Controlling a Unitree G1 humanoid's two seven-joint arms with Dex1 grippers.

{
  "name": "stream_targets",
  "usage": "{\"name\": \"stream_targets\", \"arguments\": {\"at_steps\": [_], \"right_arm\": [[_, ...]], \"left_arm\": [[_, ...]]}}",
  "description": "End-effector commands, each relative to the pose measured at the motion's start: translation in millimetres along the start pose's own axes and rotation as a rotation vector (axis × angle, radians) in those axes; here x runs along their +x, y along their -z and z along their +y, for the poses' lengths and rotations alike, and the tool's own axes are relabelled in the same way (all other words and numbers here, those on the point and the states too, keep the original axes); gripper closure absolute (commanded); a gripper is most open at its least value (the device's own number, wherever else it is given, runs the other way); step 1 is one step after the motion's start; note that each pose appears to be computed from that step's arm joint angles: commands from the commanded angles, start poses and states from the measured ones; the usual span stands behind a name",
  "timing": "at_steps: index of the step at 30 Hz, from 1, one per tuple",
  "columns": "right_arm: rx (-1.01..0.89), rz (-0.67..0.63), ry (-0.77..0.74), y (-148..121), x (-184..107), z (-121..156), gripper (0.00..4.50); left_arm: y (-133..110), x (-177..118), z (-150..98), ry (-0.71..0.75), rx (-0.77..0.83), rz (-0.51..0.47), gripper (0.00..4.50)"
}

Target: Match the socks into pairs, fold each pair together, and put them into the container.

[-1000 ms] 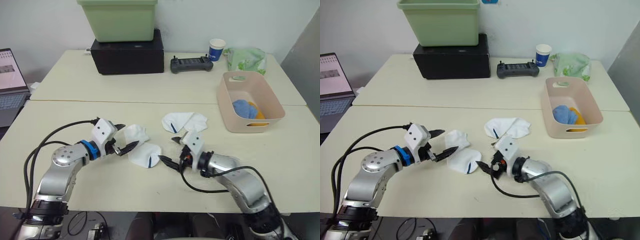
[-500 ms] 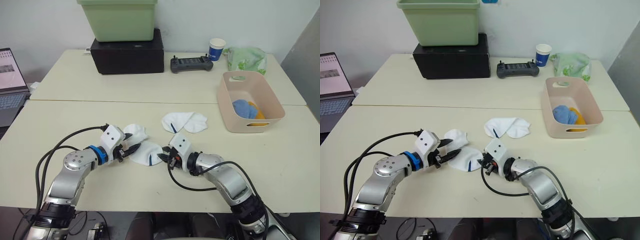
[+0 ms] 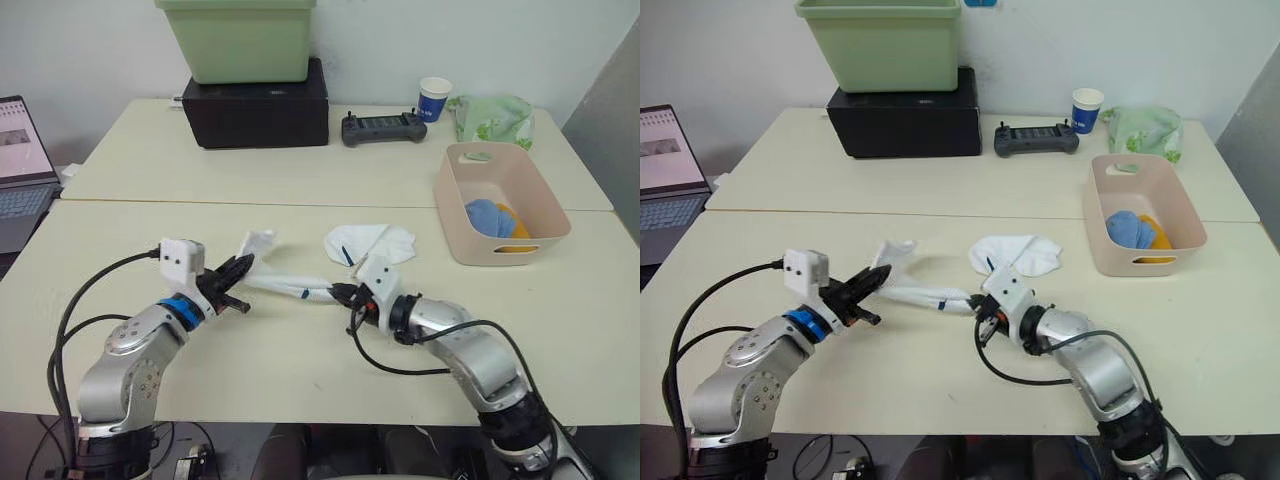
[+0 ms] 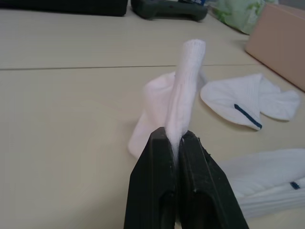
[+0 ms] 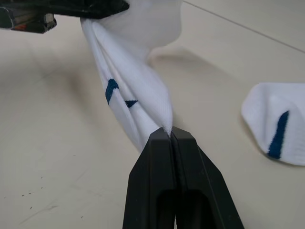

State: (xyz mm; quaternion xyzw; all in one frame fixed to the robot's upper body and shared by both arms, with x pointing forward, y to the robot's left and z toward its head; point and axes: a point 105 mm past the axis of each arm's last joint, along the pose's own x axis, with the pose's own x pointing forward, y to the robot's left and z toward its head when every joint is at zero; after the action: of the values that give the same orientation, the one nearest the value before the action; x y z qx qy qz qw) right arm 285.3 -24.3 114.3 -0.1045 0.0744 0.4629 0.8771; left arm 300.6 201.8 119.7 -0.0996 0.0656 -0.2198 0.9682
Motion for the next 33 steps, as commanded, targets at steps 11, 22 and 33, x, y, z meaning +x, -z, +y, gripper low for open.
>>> {"name": "stream_targets", "arguments": {"at_steps": [11,22,33], "right_arm": [[-0.059,0.034,0.023,-8.5,-30.3,-0.1,4.50],[-0.065,0.113,0.034,3.6,-49.3,-10.6,4.50],[0.004,0.167,0.058,12.2,-62.8,-19.8,3.80]], "left_arm": [[31.8,-33.7,-20.3,0.104,-0.123,0.122,3.16],[31.7,-57.3,4.2,0.039,-0.099,0.175,0.03],[35.1,-30.5,-10.2,0.120,-0.094,0.196,0.00]]}}
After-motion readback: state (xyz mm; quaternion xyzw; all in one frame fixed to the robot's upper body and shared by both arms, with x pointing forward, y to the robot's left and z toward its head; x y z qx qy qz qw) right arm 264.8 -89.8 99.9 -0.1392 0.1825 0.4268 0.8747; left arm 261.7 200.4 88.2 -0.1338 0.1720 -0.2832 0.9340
